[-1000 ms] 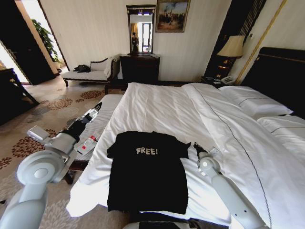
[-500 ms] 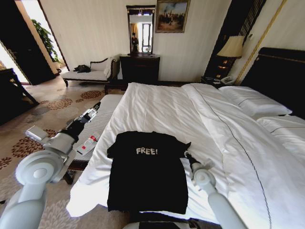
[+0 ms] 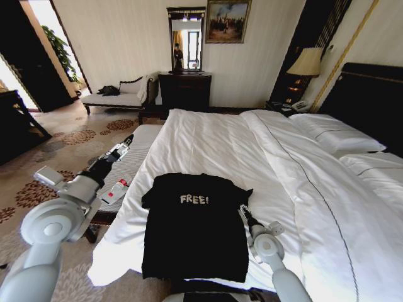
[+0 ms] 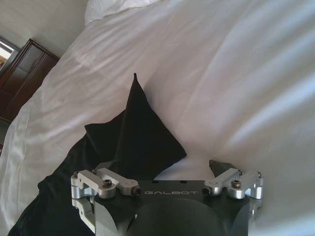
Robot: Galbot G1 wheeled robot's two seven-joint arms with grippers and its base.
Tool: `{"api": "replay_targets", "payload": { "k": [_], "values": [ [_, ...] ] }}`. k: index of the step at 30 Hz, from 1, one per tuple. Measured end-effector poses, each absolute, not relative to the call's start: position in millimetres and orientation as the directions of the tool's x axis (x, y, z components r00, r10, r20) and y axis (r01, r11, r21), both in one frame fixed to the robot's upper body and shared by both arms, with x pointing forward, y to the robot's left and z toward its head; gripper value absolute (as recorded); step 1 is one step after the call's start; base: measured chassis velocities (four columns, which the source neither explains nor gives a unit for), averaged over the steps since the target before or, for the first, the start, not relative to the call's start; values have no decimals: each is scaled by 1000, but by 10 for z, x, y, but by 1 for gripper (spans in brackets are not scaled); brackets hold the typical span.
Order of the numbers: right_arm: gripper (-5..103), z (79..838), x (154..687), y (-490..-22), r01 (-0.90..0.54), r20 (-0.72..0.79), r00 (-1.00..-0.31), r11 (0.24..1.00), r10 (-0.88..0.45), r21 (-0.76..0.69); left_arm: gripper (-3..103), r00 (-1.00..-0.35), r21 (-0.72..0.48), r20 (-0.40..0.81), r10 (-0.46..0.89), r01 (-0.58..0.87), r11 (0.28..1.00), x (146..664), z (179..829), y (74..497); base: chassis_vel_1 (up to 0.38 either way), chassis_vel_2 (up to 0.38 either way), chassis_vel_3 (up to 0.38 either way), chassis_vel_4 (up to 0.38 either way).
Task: Fold the clothes on the bed.
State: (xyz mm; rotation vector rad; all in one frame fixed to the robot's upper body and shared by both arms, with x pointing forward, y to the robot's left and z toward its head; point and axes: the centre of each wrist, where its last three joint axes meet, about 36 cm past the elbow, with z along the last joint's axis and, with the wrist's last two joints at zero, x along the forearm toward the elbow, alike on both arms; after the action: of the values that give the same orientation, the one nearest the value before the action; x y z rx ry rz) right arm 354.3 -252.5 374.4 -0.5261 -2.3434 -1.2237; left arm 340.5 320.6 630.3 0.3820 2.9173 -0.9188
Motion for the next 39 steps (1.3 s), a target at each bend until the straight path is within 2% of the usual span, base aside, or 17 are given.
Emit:
{"api": "replay_targets", "payload": {
  "k": [3,6,7,10,11,13,16,18,19,21,22,25,28,30,33,39],
  "values": [
    [102,3717,3589,-2505,516,543,-831,533,122,671,100,-967,-556,-129,218,253,792,3393,6303,3201,0,0,0,0],
    [91,3670,3676,-2484,519,545,-830,525,120,674,100,-968,-557,-128,218,252,791,3372,6299,3194,0,0,0,0],
    [91,3670,3676,-2484,519,545,-830,525,120,674,100,-968,-557,-128,218,252,791,3372,6299,3194,0,0,0,0],
    [75,3659,3697,-2487,520,542,-831,521,126,676,100,-969,-556,-127,213,247,794,3354,6297,3204,0,0,0,0],
    [75,3659,3697,-2487,520,542,-831,521,126,676,100,-969,-556,-127,213,247,794,3354,6297,3204,0,0,0,0],
    [64,3654,3690,-2494,522,541,-831,519,131,677,100,-970,-557,-126,210,244,794,3346,6295,3208,0,0,0,0],
    [58,3657,3690,-2504,524,537,-832,515,139,678,100,-969,-558,-127,210,245,793,3342,6294,3205,0,0,0,0],
    [47,3665,3699,-2517,524,531,-834,512,149,680,100,-969,-559,-127,210,245,792,3341,6293,3203,0,0,0,0],
    [47,3671,3705,-2525,524,527,-836,511,154,681,100,-969,-559,-127,211,246,792,3343,6291,3200,0,0,0,0],
    [37,3680,3718,-2553,525,521,-837,510,166,681,100,-969,-561,-127,213,247,790,3345,6287,3193,0,0,0,0],
    [37,3680,3718,-2553,525,521,-837,510,166,681,100,-969,-561,-127,213,247,790,3345,6287,3193,0,0,0,0],
    [20,3676,3715,-2582,528,518,-837,512,179,677,100,-969,-562,-126,214,247,789,3346,6282,3187,0,0,0,0],
    [15,3672,3686,-2580,530,520,-835,513,180,675,100,-969,-562,-126,214,247,789,3346,6281,3186,0,0,0,0],
    [4,3680,3661,-2566,529,519,-836,514,179,675,100,-969,-562,-126,214,248,789,3346,6282,3186,0,0,0,0],
    [1,3681,3635,-2544,530,520,-836,513,178,675,100,-968,-561,-127,214,248,789,3345,6284,3185,0,0,0,0],
    [0,3699,3540,-2519,534,522,-833,508,183,675,100,-969,-561,-129,213,248,790,3341,6289,3187,0,0,0,0]
  ]
}}
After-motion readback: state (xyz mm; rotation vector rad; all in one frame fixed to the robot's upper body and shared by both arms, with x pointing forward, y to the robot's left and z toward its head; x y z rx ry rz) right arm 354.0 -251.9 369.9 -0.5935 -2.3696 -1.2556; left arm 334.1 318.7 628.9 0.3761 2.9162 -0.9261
